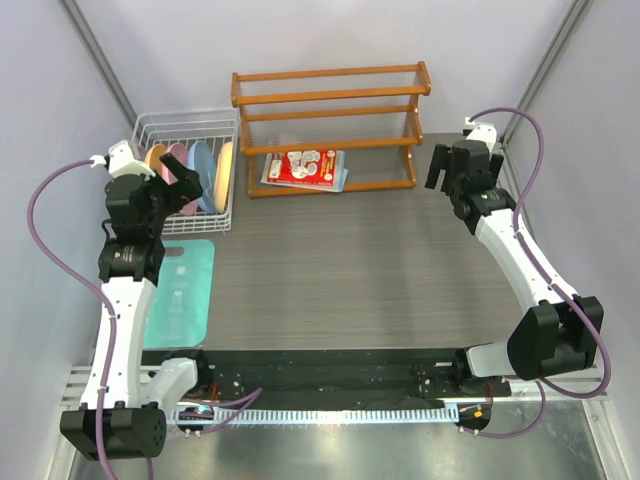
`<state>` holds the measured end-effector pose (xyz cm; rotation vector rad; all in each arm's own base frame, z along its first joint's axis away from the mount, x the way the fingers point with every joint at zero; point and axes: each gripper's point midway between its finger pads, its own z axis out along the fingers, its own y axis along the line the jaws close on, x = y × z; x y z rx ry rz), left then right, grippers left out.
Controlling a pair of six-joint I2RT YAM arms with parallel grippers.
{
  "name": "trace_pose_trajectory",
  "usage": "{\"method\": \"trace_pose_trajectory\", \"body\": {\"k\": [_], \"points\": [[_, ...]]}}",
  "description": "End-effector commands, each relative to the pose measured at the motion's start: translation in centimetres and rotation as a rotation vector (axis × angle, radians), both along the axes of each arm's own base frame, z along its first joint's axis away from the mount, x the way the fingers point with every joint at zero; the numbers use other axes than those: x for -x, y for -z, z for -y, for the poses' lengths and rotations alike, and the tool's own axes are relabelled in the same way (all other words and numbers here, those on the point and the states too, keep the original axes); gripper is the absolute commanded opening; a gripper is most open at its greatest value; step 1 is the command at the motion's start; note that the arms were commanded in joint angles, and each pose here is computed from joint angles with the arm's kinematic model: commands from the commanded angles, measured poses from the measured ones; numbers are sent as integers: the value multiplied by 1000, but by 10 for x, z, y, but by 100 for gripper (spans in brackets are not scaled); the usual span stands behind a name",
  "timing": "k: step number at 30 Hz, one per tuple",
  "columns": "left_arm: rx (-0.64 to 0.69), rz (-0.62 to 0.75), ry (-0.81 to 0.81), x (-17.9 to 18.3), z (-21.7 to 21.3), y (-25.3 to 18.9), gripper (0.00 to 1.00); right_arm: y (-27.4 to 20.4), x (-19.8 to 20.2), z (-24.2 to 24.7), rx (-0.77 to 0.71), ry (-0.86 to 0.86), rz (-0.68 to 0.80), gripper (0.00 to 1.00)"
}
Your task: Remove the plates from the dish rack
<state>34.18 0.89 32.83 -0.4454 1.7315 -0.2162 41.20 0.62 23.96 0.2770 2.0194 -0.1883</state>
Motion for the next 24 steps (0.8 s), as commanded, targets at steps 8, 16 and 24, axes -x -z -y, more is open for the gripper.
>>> {"method": "trace_pose_trajectory", "body": {"k": [8, 16, 24], "points": [[-34, 79, 210, -11, 33, -18, 99, -18, 1, 3, -10, 25, 80, 100], [-150, 17, 141, -43, 33, 19, 99, -9, -1, 2, -4, 20, 67, 100], [-364, -23, 24, -76, 59, 35, 100, 8, -7, 4, 22, 28, 20, 100]]}}
